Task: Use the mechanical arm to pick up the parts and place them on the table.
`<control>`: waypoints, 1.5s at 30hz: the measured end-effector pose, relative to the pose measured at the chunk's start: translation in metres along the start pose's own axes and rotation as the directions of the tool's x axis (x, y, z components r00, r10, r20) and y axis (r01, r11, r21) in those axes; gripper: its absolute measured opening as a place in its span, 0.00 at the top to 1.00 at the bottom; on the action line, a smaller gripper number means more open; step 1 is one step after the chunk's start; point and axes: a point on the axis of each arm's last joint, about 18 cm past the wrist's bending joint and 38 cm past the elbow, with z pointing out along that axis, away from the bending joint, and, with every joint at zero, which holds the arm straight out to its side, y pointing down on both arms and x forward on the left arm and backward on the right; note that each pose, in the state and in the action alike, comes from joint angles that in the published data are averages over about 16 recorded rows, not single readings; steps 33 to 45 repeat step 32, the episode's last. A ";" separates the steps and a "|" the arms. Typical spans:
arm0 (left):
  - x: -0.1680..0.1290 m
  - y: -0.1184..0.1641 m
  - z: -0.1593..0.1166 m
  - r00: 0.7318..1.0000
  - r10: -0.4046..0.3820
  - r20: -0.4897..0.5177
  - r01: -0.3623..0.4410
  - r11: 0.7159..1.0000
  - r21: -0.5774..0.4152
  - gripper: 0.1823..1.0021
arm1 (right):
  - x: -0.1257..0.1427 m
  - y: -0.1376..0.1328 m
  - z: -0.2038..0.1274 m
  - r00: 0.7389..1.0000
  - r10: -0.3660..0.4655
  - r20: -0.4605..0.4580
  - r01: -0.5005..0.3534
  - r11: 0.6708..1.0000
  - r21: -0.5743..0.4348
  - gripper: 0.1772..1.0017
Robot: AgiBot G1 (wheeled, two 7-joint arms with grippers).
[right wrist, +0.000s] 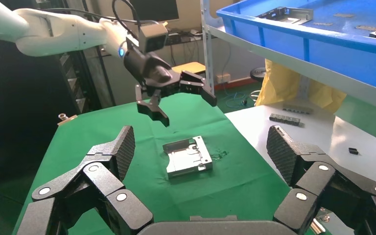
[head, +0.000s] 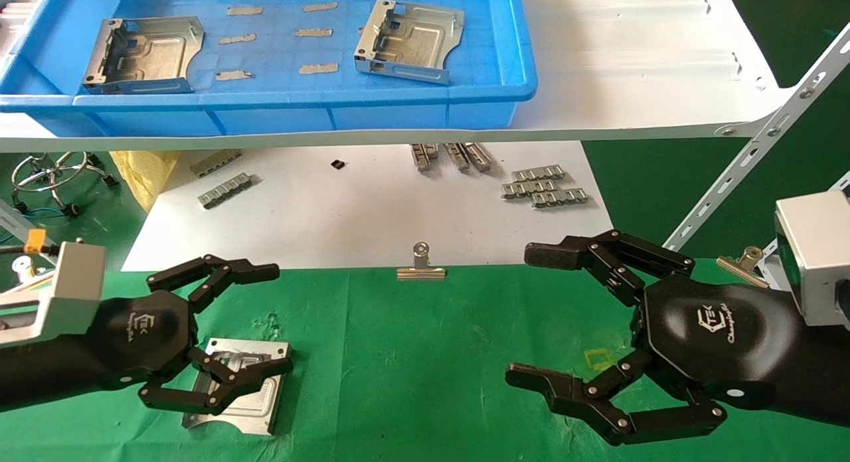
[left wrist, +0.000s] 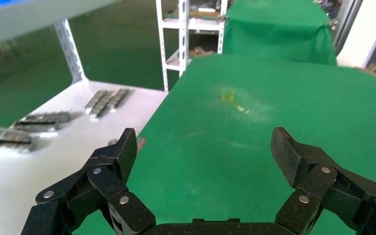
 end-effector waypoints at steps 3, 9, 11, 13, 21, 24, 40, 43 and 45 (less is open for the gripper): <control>0.004 -0.009 0.002 1.000 -0.005 -0.015 0.005 1.000 0.016 0.00 | 0.000 0.000 0.000 1.000 0.000 0.000 0.000 1.000 0.000 0.00; 0.014 -0.027 0.007 0.999 -0.013 -0.045 0.015 0.999 0.044 0.00 | 0.000 0.000 0.000 1.000 0.000 0.000 0.000 1.000 0.000 0.00; 0.017 -0.033 0.008 0.998 -0.015 -0.056 0.018 0.998 0.052 0.00 | 0.000 0.000 0.000 1.000 0.000 0.000 0.000 1.000 0.000 0.00; 0.021 -0.039 0.009 0.998 -0.017 -0.067 0.021 0.998 0.059 0.00 | 0.000 0.000 0.000 1.000 0.000 0.000 0.000 1.000 0.000 0.00; 0.037 -0.063 0.012 0.994 -0.022 -0.111 0.031 0.996 0.082 0.00 | 0.000 0.000 0.000 1.000 0.000 0.000 0.000 1.000 0.000 0.00; 0.044 -0.070 0.013 0.992 -0.022 -0.126 0.033 0.996 0.087 0.00 | 0.000 0.000 0.000 1.000 0.000 0.000 0.000 1.000 0.000 0.00; 0.054 -0.081 0.015 0.989 -0.021 -0.150 0.035 0.995 0.092 0.00 | 0.000 0.000 0.000 1.000 0.000 0.000 0.000 1.000 0.000 0.00; 0.054 -0.081 0.015 0.989 -0.021 -0.150 0.035 0.995 0.092 0.00 | 0.000 0.000 0.000 1.000 0.000 0.000 0.000 1.000 0.000 0.00; 0.054 -0.081 0.015 0.989 -0.021 -0.150 0.035 0.995 0.092 0.00 | 0.000 0.000 0.000 1.000 0.000 0.000 0.000 1.000 0.000 0.00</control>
